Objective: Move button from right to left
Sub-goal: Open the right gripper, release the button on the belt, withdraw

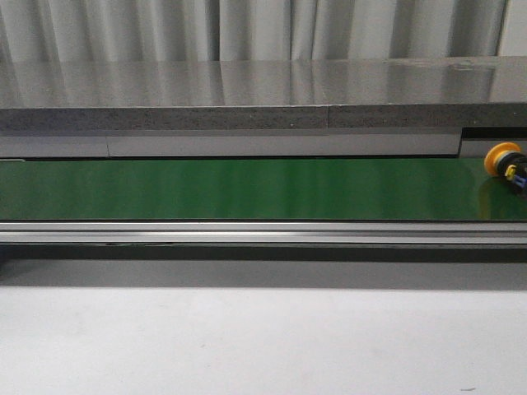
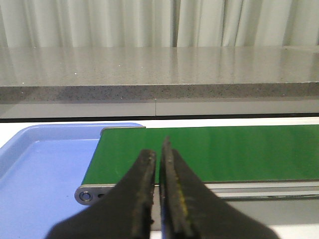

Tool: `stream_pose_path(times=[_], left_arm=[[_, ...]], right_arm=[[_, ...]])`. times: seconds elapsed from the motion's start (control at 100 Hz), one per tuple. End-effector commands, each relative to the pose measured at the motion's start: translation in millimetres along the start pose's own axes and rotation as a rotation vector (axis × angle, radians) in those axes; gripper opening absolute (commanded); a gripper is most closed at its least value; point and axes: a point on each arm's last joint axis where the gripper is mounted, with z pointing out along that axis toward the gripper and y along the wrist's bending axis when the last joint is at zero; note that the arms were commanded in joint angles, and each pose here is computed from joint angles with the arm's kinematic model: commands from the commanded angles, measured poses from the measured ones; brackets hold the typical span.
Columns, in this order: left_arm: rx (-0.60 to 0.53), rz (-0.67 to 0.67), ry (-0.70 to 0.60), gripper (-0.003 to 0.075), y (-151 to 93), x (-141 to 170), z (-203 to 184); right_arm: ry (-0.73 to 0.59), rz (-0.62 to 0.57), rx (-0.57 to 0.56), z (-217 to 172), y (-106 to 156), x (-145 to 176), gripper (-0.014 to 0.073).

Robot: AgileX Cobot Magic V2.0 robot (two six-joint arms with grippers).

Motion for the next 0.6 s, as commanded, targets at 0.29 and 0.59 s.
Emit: stream_pose_path(times=[0.29, 0.59], left_arm=[[0.009, -0.02, -0.071, 0.0005, -1, 5, -1], [0.009, -0.02, -0.071, 0.0005, -1, 5, -1]], right_arm=[[-0.298, -0.057, 0.034, -51, 26, 38, 0.0611], [-0.364, -0.047, 0.036, -73, 32, 74, 0.0611]])
